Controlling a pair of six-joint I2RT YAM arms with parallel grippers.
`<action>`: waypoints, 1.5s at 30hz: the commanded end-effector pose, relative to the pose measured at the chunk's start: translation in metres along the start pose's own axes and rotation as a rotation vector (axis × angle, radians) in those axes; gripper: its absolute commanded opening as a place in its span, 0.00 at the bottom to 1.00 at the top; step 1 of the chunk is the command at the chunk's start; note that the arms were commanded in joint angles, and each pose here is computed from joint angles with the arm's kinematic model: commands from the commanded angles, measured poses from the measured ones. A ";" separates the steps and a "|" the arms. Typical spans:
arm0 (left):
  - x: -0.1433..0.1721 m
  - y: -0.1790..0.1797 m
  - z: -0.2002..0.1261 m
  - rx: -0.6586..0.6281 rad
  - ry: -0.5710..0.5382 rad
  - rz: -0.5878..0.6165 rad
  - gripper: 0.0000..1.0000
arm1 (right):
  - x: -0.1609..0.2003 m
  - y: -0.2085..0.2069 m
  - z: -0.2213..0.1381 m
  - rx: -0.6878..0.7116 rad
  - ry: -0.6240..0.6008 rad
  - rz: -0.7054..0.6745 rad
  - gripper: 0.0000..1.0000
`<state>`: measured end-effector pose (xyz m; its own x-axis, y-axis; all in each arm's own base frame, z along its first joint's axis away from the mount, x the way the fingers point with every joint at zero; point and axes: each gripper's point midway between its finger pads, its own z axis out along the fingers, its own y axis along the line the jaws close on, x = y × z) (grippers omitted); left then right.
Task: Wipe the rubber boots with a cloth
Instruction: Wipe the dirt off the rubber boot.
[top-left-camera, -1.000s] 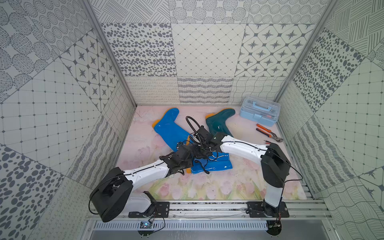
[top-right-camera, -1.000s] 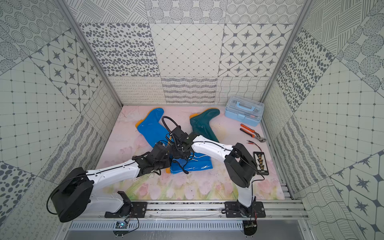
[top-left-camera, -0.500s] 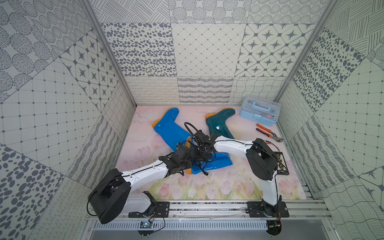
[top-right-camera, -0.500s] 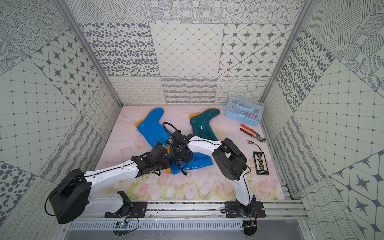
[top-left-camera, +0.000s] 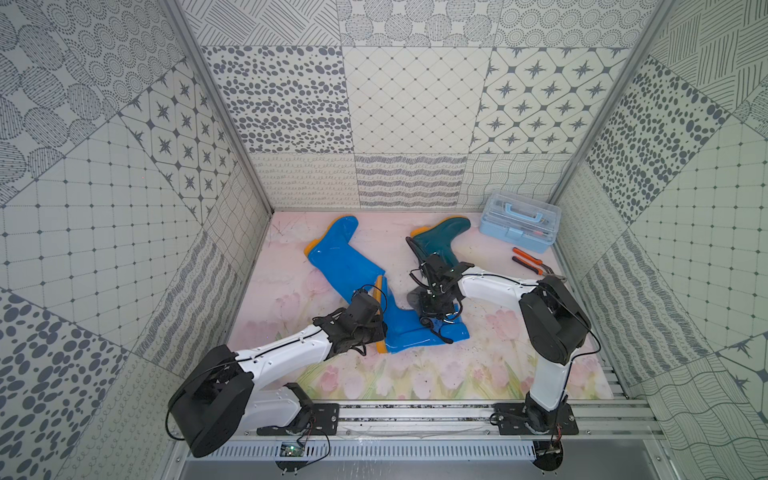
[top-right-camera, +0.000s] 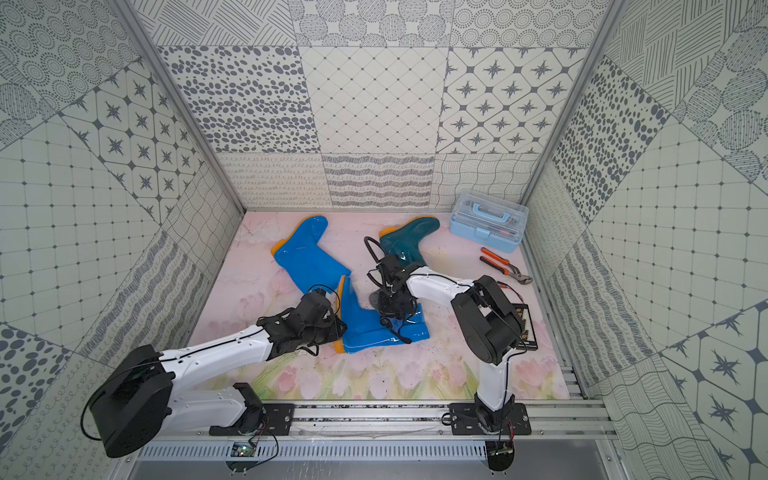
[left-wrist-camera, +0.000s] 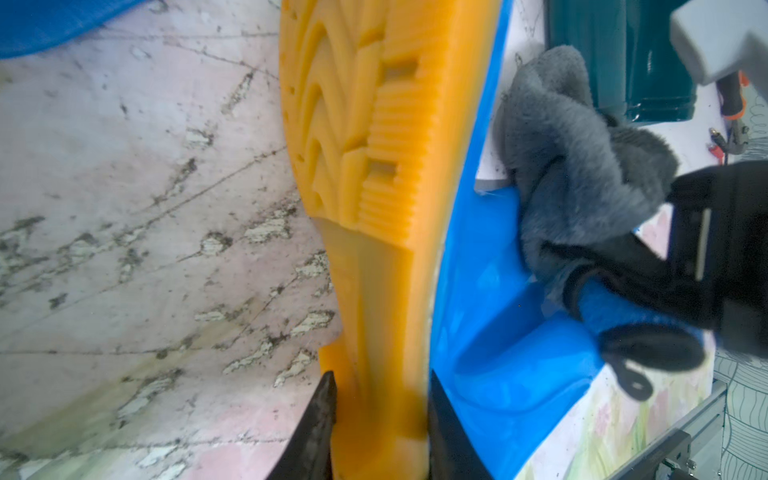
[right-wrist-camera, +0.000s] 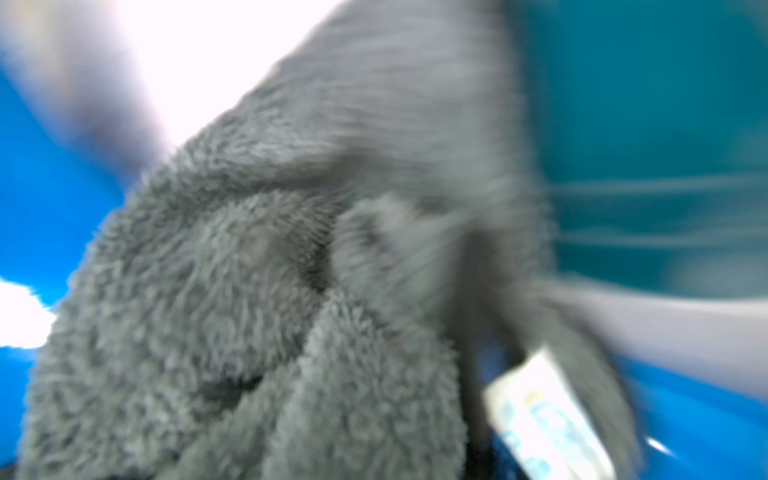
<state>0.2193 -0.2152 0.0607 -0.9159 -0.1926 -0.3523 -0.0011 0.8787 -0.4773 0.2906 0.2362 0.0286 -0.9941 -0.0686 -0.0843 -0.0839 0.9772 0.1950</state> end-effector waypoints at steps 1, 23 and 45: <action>0.018 0.001 -0.013 -0.012 0.116 0.102 0.00 | 0.027 -0.103 -0.011 0.443 0.082 0.013 0.00; 0.019 -0.003 0.009 -0.025 0.159 0.019 0.00 | 0.077 0.101 0.028 -0.164 0.032 -0.011 0.00; 0.014 -0.007 0.012 -0.057 0.181 0.033 0.00 | 0.122 0.116 -0.047 -0.315 -0.093 -0.049 0.00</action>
<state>0.2123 -0.2201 0.0510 -0.9621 -0.0879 -0.2581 0.0222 0.9182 -0.3954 0.1617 0.2886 0.0742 -0.9754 -0.1177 -0.1865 -0.1760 0.9251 0.3365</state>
